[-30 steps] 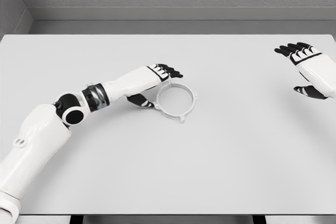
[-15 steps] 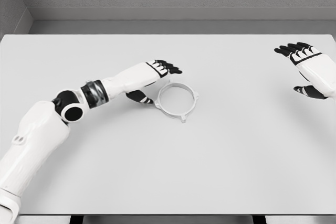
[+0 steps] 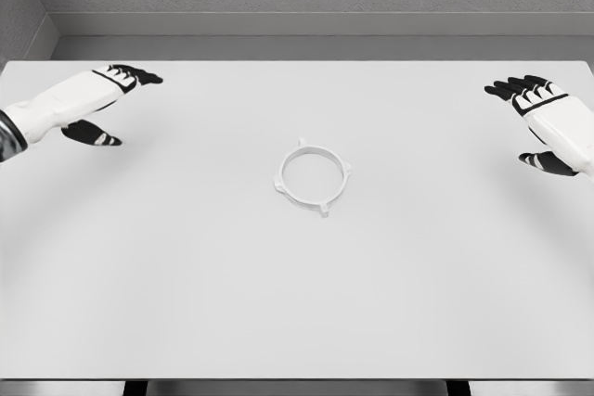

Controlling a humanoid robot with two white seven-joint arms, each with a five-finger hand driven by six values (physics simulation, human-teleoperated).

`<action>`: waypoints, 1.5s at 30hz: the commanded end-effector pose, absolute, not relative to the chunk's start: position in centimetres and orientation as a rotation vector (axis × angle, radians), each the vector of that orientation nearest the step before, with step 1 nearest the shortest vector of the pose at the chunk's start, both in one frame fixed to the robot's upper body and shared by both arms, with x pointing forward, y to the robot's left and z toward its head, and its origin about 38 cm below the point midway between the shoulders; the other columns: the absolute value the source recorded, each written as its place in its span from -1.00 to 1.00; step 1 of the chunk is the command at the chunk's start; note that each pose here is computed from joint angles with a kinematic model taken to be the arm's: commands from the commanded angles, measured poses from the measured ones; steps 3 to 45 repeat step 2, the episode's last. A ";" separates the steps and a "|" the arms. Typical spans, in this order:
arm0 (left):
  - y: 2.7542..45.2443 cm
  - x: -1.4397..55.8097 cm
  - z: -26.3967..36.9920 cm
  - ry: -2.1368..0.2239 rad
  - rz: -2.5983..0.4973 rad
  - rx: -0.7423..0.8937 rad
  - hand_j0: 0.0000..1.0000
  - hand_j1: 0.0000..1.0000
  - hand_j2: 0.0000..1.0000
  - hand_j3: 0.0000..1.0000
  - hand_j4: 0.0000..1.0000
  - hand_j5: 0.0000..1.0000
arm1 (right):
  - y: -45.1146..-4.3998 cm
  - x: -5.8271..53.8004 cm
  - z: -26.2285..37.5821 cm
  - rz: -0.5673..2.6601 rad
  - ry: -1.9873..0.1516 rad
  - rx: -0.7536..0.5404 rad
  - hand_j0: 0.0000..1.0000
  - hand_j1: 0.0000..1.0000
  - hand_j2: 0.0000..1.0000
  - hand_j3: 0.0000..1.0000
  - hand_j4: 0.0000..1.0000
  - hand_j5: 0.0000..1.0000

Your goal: Assemble PVC drainage pipe clamps

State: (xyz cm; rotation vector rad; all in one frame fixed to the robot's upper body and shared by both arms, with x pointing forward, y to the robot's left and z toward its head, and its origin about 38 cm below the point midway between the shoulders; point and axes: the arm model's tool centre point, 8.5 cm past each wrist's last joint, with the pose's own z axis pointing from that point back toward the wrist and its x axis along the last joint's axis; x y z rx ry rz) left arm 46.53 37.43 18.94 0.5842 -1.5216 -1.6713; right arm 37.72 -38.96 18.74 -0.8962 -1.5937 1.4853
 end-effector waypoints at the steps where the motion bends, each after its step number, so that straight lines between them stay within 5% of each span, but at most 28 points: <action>1: 40.4 46.2 19.7 -1.484 -1.628 0.619 1.00 1.00 1.00 1.00 1.00 1.00 | -39.0 37.7 18.8 1.479 -1.599 -0.894 1.00 1.00 1.00 1.00 1.00 1.00; 45: 40.5 46.2 19.7 -1.482 -1.625 0.618 1.00 1.00 1.00 1.00 1.00 1.00 | -39.0 37.7 18.8 1.479 -1.599 -0.894 1.00 1.00 1.00 1.00 1.00 1.00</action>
